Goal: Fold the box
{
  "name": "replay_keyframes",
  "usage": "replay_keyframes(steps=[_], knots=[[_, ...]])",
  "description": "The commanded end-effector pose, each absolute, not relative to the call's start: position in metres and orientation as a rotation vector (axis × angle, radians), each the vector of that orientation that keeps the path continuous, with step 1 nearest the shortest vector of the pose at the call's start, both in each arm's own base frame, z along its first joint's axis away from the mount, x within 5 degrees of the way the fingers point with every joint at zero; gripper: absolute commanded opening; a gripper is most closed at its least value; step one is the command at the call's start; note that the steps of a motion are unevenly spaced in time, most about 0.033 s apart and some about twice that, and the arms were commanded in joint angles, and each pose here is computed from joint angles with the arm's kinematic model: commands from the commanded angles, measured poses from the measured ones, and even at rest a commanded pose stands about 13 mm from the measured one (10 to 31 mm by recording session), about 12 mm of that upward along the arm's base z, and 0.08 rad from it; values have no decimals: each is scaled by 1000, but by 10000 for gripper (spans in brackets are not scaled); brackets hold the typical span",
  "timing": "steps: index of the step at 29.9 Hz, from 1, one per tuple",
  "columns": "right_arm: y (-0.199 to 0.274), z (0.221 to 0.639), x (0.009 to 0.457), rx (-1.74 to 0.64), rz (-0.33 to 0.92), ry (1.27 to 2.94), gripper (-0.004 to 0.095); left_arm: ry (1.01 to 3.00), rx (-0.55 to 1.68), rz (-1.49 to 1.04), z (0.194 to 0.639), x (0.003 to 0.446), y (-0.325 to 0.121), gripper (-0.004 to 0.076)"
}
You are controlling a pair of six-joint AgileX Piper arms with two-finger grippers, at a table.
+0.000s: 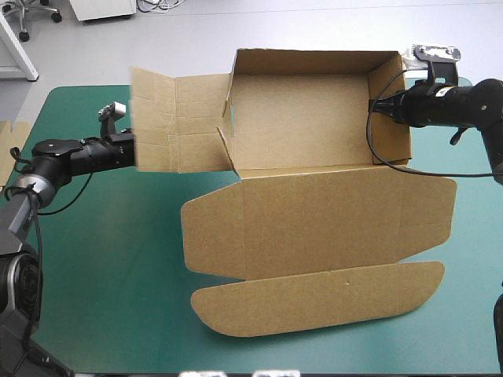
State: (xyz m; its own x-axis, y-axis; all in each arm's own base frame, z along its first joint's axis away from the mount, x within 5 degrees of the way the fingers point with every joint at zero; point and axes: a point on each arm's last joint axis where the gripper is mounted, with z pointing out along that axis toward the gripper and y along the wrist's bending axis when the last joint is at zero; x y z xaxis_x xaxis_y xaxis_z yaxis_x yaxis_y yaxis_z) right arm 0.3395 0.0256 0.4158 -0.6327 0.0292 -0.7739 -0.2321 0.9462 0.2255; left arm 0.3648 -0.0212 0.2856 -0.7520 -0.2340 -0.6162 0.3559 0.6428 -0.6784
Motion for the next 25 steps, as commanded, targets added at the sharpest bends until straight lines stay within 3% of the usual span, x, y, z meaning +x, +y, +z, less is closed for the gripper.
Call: replay_keyframes(steps=[1,12,25], knots=[[26,445,330,-98,421,2086,-17,1968,168,-1268,323,358,-50,311],[25,445,330,-93,409,2084,-17,1761,280,-1655,349,341,-73,311],[24,445,330,-89,406,2086,-17,1704,378,-1732,368,322,-106,311]])
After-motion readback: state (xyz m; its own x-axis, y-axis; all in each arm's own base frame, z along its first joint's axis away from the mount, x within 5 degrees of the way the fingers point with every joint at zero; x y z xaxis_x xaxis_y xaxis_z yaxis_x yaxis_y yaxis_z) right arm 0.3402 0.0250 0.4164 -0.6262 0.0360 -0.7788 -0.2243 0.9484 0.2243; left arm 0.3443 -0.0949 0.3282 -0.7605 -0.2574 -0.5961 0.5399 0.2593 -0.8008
